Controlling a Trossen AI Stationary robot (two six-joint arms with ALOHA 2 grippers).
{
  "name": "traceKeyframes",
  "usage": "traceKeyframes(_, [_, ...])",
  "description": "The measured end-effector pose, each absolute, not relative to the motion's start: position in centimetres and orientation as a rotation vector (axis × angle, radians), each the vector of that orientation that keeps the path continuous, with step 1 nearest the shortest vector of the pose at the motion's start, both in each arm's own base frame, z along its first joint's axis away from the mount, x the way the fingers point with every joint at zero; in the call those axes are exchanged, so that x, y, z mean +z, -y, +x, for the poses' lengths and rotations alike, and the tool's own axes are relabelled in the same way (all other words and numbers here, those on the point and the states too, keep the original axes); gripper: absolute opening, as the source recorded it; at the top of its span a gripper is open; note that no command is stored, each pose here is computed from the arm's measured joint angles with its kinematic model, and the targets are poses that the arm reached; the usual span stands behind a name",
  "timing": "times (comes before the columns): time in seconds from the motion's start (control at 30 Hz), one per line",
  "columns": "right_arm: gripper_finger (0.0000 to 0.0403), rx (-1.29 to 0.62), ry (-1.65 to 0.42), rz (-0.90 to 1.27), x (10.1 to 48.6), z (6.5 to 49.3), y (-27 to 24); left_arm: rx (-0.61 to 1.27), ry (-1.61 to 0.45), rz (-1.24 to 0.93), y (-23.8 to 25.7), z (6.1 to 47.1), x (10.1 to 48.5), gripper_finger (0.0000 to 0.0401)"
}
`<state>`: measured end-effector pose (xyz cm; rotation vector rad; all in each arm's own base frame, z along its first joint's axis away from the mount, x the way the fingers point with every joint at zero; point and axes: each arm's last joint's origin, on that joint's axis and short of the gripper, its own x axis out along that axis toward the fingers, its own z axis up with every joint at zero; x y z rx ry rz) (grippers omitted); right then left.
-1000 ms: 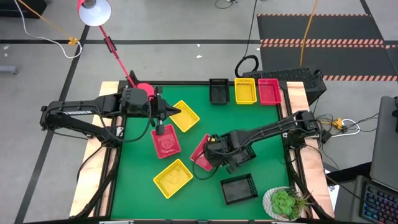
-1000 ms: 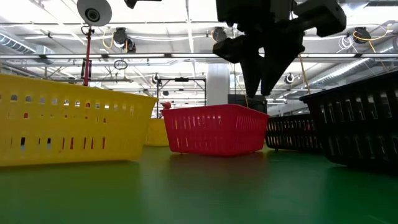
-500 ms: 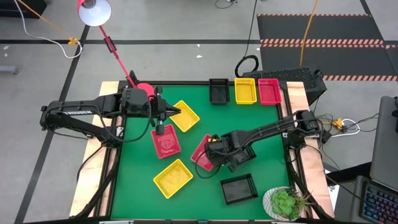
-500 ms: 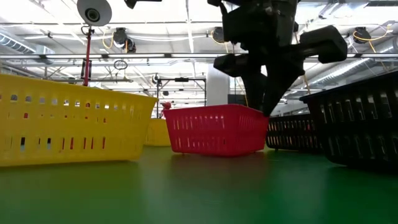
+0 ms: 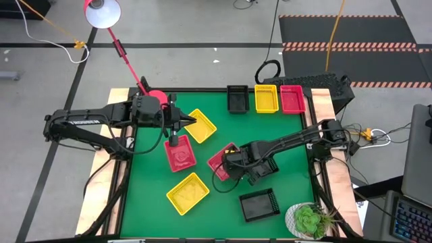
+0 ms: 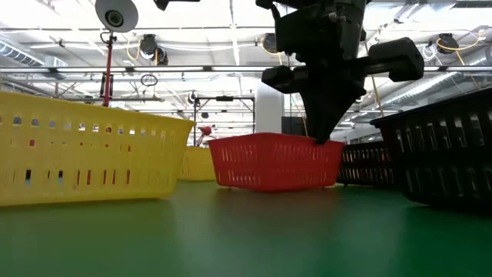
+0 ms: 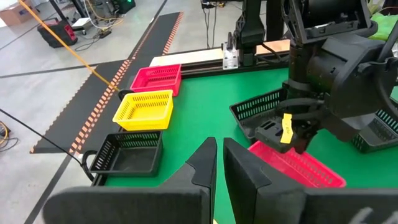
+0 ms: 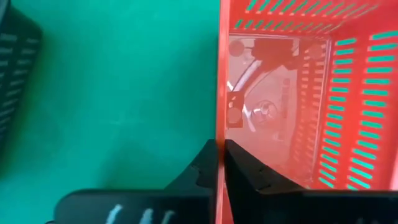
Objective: Stack baskets by color
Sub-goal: Stack the bottom right red bin on the top red bin
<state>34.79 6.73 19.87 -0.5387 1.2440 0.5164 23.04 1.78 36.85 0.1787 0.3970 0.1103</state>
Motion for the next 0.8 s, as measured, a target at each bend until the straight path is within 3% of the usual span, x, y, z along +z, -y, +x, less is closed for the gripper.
traceKeyframes(0.23, [0.0017,0.501,-1.235,-0.525,19.6,34.8,-6.7,0.111,-0.396,0.175,-1.8,23.0,36.9,0.0033])
traceKeyframes(0.5, [0.0054,0.430,-1.249,-0.578,18.4,34.5,-6.5,0.111,-0.396,0.175,-1.8,23.0,36.9,0.0033])
traceKeyframes(0.8, [0.0008,0.430,-1.240,-0.579,18.5,34.6,-6.4,0.110,-0.397,0.179,-1.8,23.0,36.9,0.0033])
